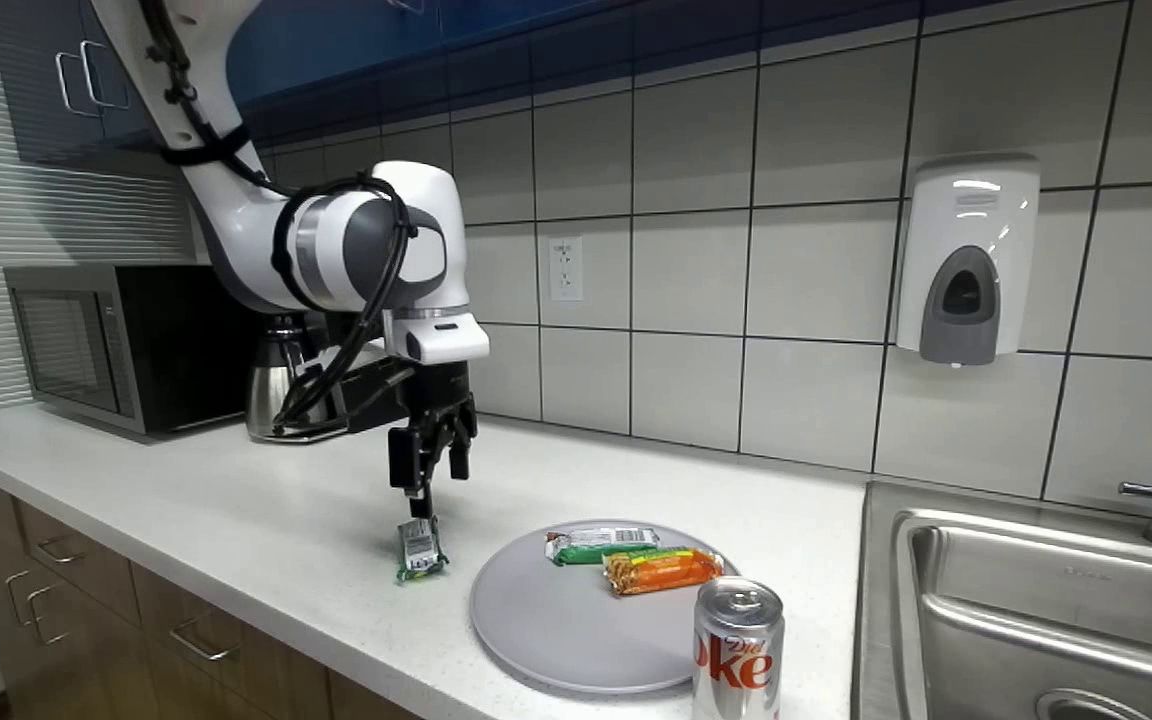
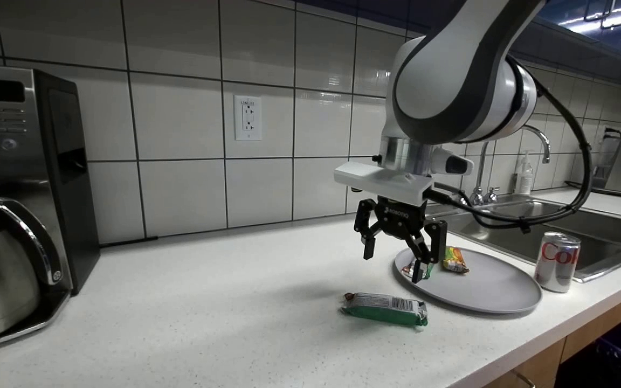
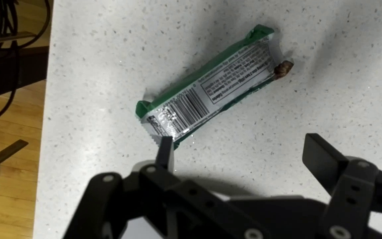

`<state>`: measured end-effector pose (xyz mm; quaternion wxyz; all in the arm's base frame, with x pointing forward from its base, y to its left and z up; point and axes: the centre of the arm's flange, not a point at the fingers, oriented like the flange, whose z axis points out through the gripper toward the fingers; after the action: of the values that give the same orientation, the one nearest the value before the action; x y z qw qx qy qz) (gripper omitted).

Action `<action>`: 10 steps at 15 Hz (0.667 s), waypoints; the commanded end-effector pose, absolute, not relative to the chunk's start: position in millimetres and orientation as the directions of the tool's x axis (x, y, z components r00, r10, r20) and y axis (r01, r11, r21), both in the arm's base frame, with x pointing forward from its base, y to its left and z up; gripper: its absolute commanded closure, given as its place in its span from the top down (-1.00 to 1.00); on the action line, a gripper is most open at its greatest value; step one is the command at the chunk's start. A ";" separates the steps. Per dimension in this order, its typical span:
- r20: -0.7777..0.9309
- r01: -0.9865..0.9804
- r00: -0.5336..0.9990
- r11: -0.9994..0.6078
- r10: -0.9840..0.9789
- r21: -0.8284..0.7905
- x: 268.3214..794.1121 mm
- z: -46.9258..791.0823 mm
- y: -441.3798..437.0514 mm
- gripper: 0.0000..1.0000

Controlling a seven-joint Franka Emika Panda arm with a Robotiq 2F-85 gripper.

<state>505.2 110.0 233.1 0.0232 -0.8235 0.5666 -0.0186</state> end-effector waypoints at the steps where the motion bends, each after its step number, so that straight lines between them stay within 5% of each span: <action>1: 0.038 -0.957 0.283 -0.284 -0.958 -0.055 502.9 225.0 117.2 1.00; 10: 0.019 -0.950 0.309 -0.309 -0.951 -0.040 502.5 219.6 113.1 1.00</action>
<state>502.5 113.1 219.6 0.0108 -0.8088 0.5876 -0.0194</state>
